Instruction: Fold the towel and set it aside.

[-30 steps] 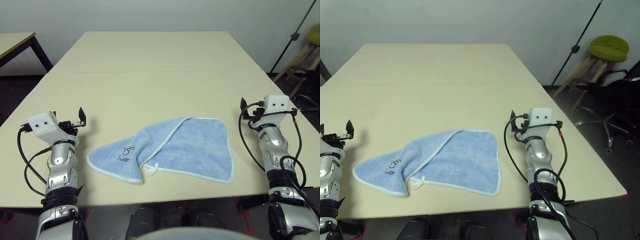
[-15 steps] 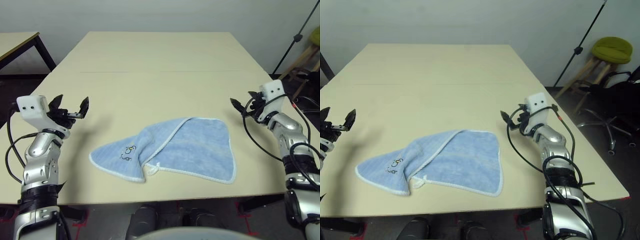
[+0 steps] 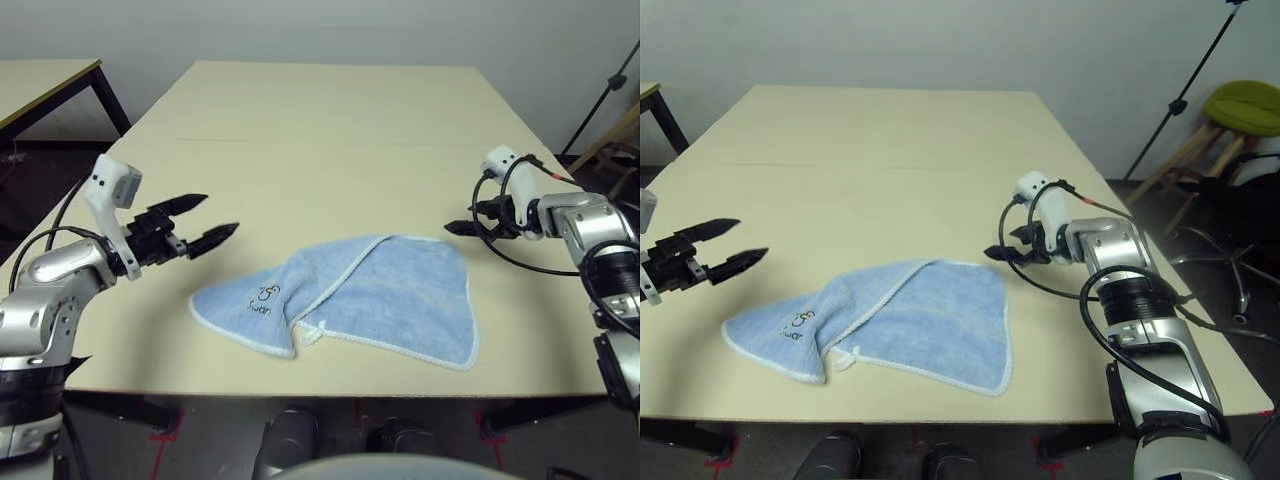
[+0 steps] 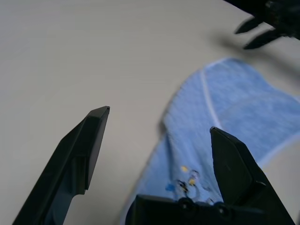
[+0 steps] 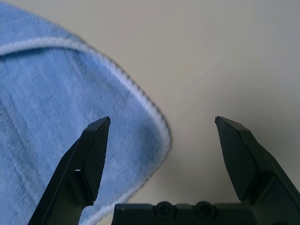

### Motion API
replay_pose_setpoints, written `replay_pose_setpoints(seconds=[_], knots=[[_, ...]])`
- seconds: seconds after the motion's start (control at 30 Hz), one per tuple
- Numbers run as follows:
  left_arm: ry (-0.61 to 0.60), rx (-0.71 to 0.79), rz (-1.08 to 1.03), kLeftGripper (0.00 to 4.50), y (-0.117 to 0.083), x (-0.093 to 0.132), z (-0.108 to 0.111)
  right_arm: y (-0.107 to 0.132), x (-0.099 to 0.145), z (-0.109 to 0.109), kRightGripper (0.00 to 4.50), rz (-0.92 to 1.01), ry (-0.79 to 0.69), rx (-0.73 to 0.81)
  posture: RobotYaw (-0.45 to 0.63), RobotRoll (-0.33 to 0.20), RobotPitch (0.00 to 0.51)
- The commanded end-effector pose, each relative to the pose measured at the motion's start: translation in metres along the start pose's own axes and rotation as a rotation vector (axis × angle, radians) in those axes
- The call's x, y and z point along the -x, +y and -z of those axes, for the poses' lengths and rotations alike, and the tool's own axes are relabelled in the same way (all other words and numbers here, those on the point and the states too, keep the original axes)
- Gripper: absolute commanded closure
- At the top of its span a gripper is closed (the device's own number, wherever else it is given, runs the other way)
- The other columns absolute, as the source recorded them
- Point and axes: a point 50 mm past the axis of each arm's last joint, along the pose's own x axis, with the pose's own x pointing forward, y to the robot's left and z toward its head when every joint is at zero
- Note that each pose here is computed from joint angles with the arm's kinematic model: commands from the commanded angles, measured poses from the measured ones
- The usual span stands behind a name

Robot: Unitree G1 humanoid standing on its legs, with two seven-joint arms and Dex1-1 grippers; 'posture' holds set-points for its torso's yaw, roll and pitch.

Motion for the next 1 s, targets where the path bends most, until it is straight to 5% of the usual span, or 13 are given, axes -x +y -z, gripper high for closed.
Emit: replay_pose_setpoints(seconds=[0.03,0.37,0.5,0.83,1.0], knots=[[0.073,0.007,0.163,0.0,-0.015,-0.002,0.002,0.003,-0.007,0.003,0.02,-0.021,0.084,0.009,0.26,0.0,0.047],[0.16,-0.14,0.236,0.0,-0.011,-0.002,0.015,0.004,-0.025,0.007,0.02,-0.021,0.205,0.057,0.26,0.0,0.04],[0.173,-0.158,0.25,0.0,-0.009,-0.004,0.016,0.004,-0.033,0.01,0.91,-0.014,0.233,0.078,0.26,0.0,0.04],[0.17,-0.162,0.251,0.0,-0.008,-0.007,0.014,0.004,-0.038,0.009,4.47,-0.018,0.237,0.093,0.26,0.0,0.037],[0.167,-0.154,0.249,0.0,-0.007,-0.009,0.014,0.003,-0.03,-0.015,4.47,-0.026,0.171,0.12,0.25,0.0,0.033]])
